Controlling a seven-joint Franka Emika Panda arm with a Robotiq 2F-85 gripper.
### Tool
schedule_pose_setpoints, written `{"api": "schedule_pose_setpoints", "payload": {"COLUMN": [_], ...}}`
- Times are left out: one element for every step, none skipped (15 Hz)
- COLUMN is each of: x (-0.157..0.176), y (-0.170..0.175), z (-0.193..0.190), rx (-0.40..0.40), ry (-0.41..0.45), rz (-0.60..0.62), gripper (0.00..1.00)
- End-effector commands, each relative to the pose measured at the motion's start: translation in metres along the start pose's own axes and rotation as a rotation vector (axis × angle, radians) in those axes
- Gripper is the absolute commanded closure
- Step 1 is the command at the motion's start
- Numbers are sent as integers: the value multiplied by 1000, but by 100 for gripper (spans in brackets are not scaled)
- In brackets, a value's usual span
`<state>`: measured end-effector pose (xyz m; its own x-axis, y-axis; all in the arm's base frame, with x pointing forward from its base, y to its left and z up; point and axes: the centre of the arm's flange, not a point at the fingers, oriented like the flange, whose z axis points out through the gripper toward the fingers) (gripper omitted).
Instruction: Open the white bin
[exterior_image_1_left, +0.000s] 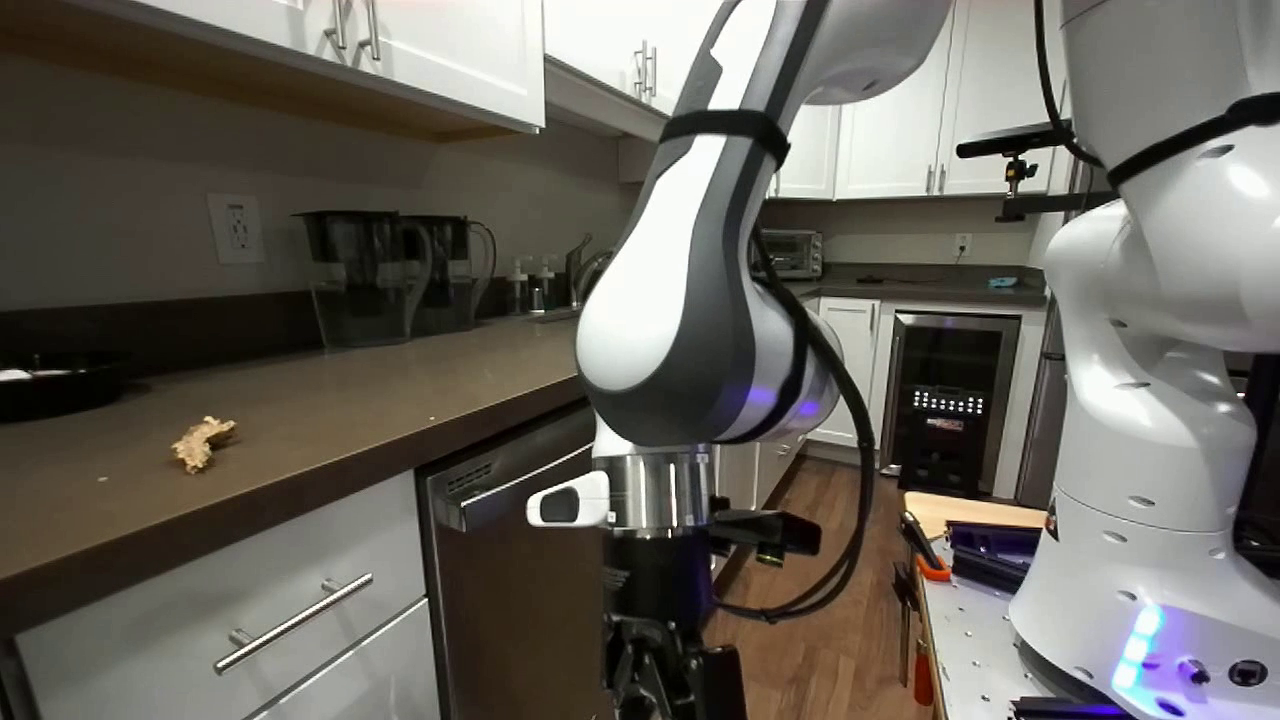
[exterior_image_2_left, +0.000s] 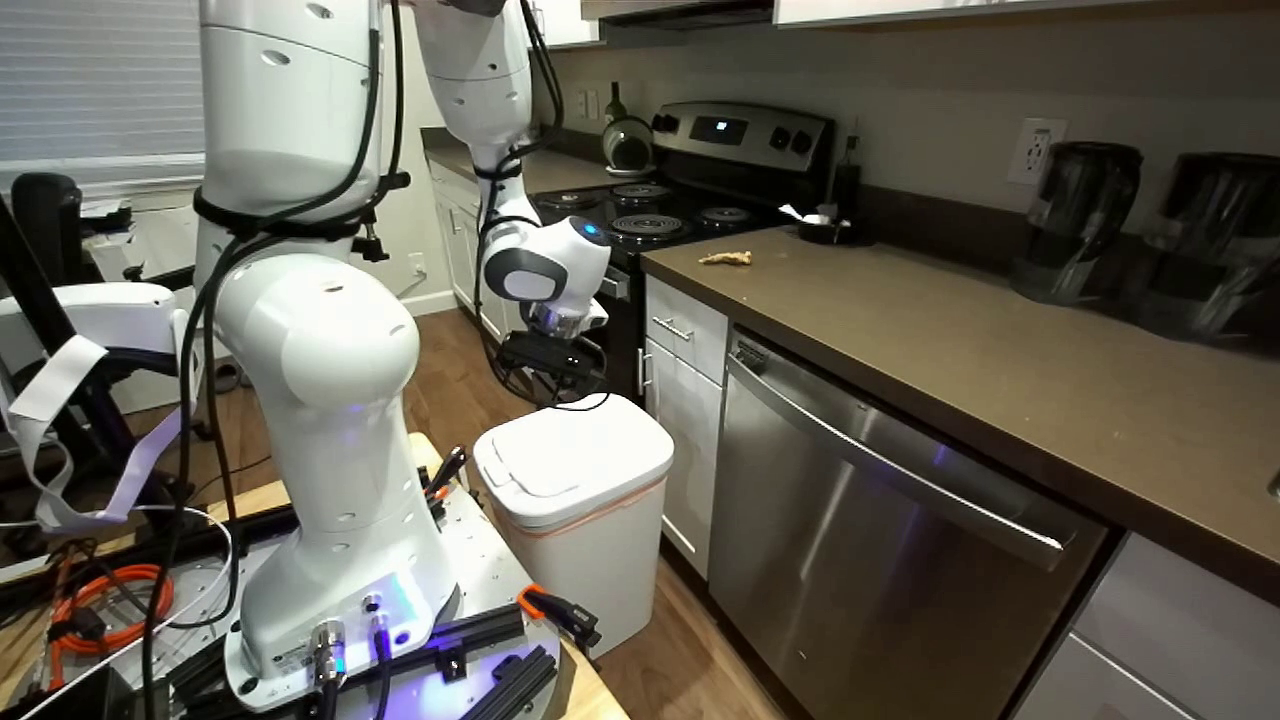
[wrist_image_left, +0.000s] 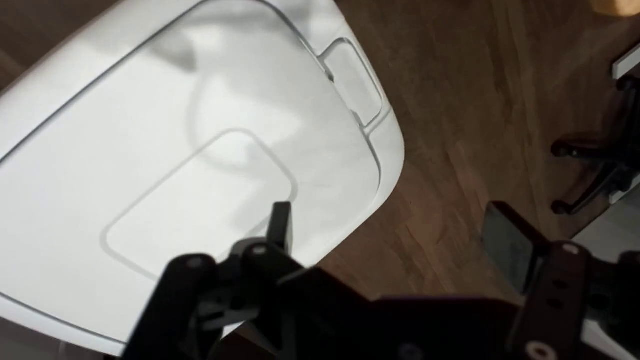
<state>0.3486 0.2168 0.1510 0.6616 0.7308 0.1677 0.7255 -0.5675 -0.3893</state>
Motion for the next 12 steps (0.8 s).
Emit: {"api": "schedule_pose_setpoints", "payload": {"x": [-17,-21,-24,-28,-30,-35,-37,-42,-43,-47,-49,-54], "y": [-19,-26,-33,-41,-48,-56,-62,-66,-71,-75,-80,-83], "z": [17,26,32,40,45,59,63,78,84,96,102,116], "rx": [-9,4,15,29,46,74,104,136,162,175,192,206], "ry": [51,49,47,43,38,17,3,-32,-51,-69,-82,-98], "rz": [-66,-79,-94,-108,-122,-142,-160,-178,-188,-200,-209,-220], "gripper": [33,40,40,47,52,56,58,63,64,69,69,64]}}
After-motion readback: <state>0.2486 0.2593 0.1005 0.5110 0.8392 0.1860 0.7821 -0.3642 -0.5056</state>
